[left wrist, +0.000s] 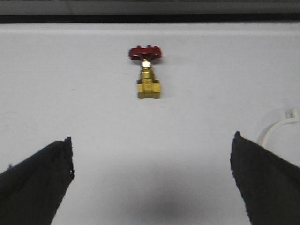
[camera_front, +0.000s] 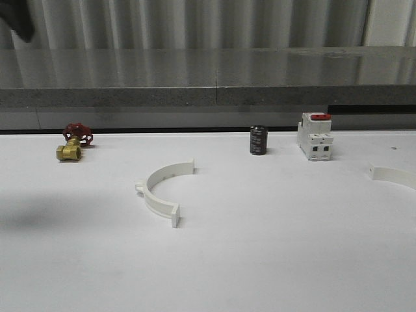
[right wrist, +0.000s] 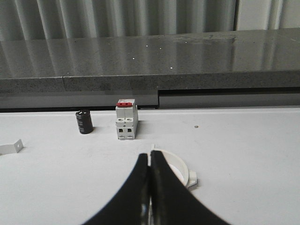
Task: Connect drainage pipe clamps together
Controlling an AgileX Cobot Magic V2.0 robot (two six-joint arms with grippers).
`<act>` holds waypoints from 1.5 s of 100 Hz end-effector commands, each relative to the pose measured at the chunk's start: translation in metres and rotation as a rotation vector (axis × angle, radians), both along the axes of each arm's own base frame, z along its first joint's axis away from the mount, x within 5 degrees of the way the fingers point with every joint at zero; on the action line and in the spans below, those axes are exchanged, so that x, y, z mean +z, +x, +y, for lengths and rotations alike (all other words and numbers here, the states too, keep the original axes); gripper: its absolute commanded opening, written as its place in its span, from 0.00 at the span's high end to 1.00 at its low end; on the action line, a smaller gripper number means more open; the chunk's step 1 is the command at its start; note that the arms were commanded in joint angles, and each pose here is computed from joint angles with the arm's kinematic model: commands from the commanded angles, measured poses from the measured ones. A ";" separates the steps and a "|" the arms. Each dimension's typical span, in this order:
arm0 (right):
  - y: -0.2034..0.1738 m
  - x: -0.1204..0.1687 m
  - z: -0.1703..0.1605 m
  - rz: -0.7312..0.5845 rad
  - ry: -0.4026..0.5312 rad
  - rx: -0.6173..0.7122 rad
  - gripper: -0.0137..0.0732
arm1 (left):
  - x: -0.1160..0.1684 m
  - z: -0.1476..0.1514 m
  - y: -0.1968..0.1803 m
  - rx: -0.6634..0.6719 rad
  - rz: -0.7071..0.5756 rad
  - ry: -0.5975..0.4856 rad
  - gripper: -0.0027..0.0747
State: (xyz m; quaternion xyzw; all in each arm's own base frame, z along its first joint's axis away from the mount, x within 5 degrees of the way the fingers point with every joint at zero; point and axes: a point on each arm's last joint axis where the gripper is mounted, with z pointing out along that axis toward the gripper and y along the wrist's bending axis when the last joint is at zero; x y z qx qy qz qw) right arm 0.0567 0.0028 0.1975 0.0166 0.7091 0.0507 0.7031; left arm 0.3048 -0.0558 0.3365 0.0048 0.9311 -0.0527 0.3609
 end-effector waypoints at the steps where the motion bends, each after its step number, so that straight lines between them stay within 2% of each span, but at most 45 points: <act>1: -0.003 0.014 -0.001 -0.123 -0.003 -0.009 0.92 | 0.023 0.016 -0.026 0.035 -0.156 -0.028 0.12; 17: -0.003 0.014 -0.001 -0.123 -0.003 -0.009 0.92 | 0.016 0.027 -0.075 0.049 -0.227 -0.040 0.12; 41: -0.003 0.014 -0.001 -0.123 -0.003 -0.009 0.92 | -0.009 0.035 -0.146 0.051 -0.359 -0.096 0.13; 61: -0.003 0.014 -0.001 -0.123 -0.003 -0.009 0.92 | -0.022 0.041 -0.190 0.049 -0.443 -0.109 0.23; 73: -0.003 0.014 -0.001 -0.123 -0.003 -0.009 0.92 | -0.027 0.043 -0.208 0.048 -0.492 -0.117 0.39; 99: -0.003 0.014 -0.001 -0.123 -0.003 -0.009 0.92 | -0.026 0.045 -0.221 0.046 -0.551 -0.121 0.99; 120: -0.003 0.015 -0.001 -0.127 -0.003 -0.009 0.92 | -0.026 0.045 -0.221 0.046 -0.551 -0.121 0.99; 135: -0.004 0.019 -0.001 -0.176 0.016 -0.009 0.92 | -0.026 0.045 -0.221 0.046 -0.551 -0.121 0.99; 150: -0.003 0.025 0.000 -0.077 0.029 -0.005 0.92 | -0.026 0.045 -0.221 0.046 -0.551 -0.121 0.99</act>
